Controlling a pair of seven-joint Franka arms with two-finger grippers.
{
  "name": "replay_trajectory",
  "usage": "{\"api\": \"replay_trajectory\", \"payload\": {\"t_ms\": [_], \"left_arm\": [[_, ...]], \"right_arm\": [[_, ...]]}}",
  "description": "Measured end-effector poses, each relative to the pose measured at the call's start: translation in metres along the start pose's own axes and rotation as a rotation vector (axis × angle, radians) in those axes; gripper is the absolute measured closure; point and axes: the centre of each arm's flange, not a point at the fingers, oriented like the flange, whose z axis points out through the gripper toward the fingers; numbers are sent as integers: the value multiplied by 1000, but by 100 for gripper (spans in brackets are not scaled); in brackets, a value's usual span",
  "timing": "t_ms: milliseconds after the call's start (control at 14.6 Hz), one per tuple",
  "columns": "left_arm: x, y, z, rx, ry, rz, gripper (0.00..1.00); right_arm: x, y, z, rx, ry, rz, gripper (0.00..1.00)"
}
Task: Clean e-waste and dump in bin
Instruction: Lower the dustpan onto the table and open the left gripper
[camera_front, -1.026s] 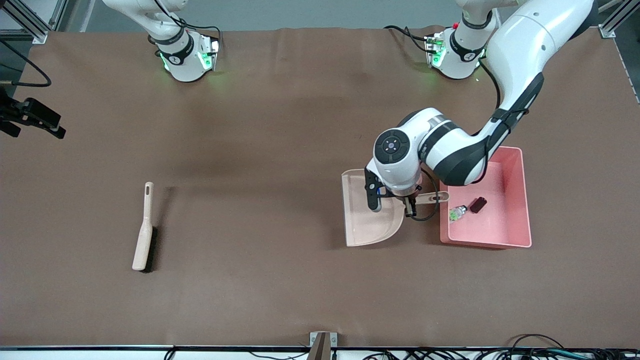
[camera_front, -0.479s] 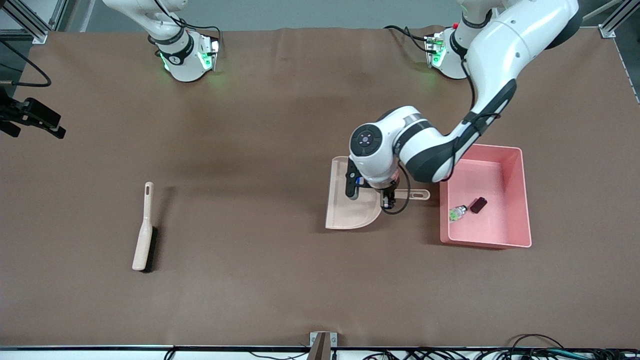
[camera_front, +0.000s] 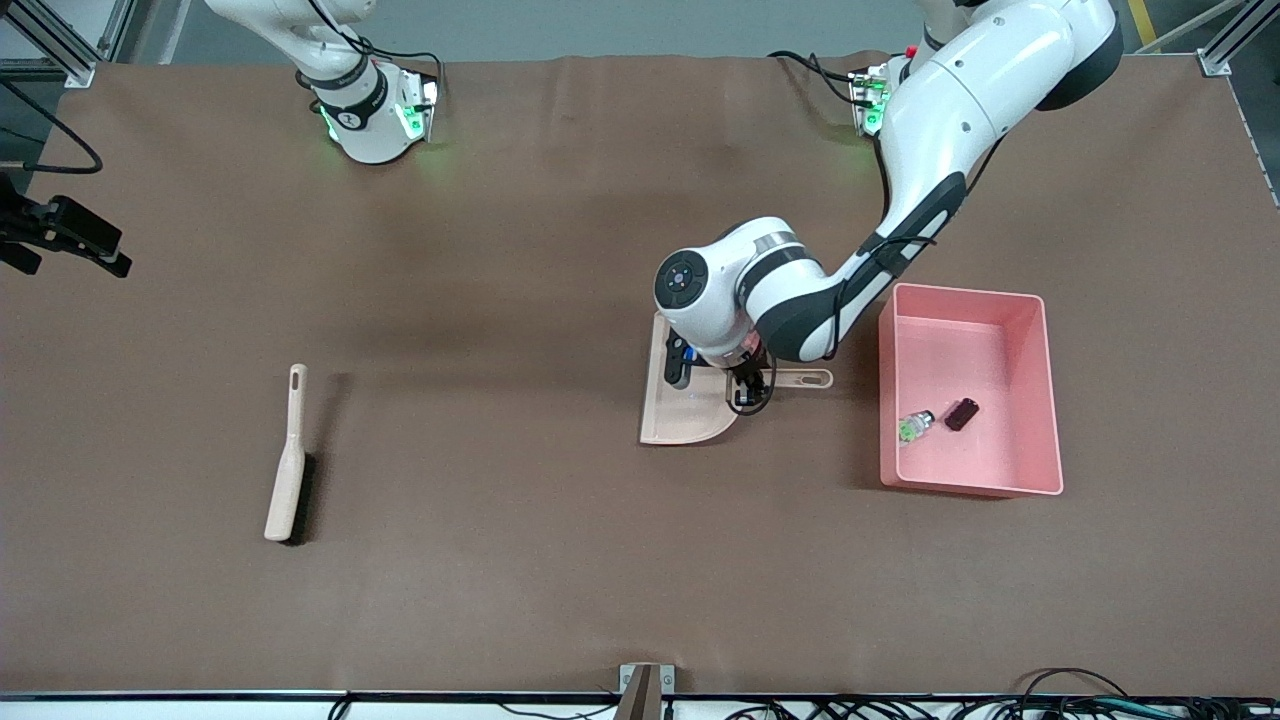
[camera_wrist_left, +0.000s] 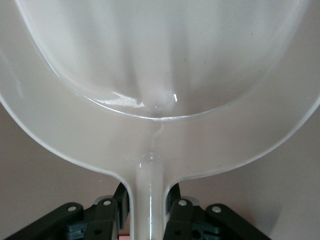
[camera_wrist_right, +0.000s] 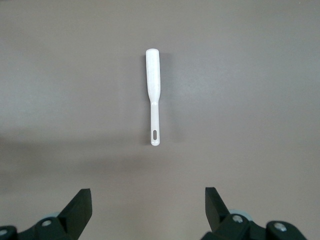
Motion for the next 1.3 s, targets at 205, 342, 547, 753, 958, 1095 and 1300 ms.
{"api": "replay_trajectory", "payload": {"t_ms": [205,342,547,753,958,1095,1300], "left_arm": [[9,4,4,1,-5,-20,66],[10,5,3,6,-7,-25,66],[11,6,3,7,-6,-40,66],[14,7,1,11,-6,-39,66],[18,10,0,13,-6,-72,63],[21,12,1,16,-11,-80,57],[16,8,8,14,-26,-91,30]], "right_arm": [[0,0,0,0,0,0,0],[0,0,0,0,0,0,0],[0,0,0,0,0,0,0],[0,0,0,0,0,0,0],[0,0,0,0,0,0,0],[0,0,0,0,0,0,0],[0,0,0,0,0,0,0]]}}
